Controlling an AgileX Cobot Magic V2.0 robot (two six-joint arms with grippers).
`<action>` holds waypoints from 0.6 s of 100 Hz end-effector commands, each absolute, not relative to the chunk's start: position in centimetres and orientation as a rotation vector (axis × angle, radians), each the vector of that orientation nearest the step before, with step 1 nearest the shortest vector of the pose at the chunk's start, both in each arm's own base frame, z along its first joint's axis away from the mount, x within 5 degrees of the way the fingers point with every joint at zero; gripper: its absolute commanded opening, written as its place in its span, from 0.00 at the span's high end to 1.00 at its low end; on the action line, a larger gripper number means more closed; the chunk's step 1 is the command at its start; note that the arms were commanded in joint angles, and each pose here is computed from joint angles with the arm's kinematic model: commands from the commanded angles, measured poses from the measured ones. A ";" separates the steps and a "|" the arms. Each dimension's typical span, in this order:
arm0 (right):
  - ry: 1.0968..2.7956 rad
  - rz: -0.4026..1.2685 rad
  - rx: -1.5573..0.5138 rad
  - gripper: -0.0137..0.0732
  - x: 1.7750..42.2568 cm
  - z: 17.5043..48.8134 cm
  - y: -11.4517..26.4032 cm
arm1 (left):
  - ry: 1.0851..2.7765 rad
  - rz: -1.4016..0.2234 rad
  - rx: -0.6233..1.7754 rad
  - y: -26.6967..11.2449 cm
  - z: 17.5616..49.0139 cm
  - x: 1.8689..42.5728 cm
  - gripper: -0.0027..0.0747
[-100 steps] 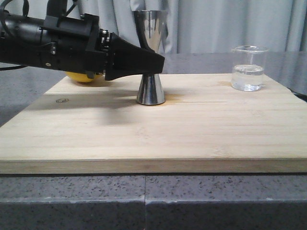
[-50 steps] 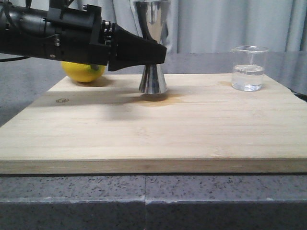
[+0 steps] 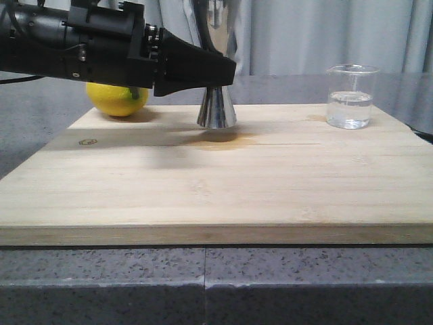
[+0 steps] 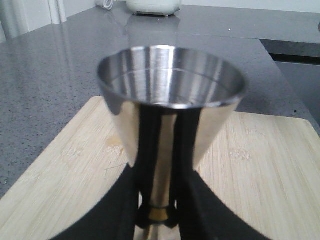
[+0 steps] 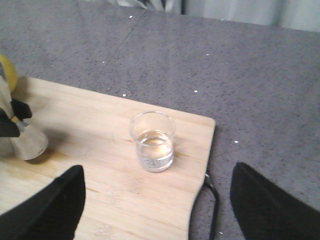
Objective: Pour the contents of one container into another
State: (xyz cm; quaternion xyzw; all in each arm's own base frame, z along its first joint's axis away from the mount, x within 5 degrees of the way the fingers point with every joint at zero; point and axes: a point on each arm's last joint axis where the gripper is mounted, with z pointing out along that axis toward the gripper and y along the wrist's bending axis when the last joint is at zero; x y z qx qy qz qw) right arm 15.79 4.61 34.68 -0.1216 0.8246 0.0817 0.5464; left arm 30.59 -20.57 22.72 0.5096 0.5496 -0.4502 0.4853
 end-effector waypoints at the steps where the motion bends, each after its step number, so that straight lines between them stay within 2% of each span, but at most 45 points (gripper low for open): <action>1: 1.837 0.216 -0.308 0.20 16.4 36.1 5.3 | 1.174 -1.172 1.177 -20.9 26.1 30.0 0.89; 30: 1.704 0.240 -0.289 0.20 17.5 33.2 6.0 | 1.174 -1.172 1.177 -20.9 26.1 30.0 0.89; 60: 1.565 0.240 -0.243 0.20 17.0 29.6 5.6 | 1.174 -1.172 1.177 -20.9 26.1 30.0 0.89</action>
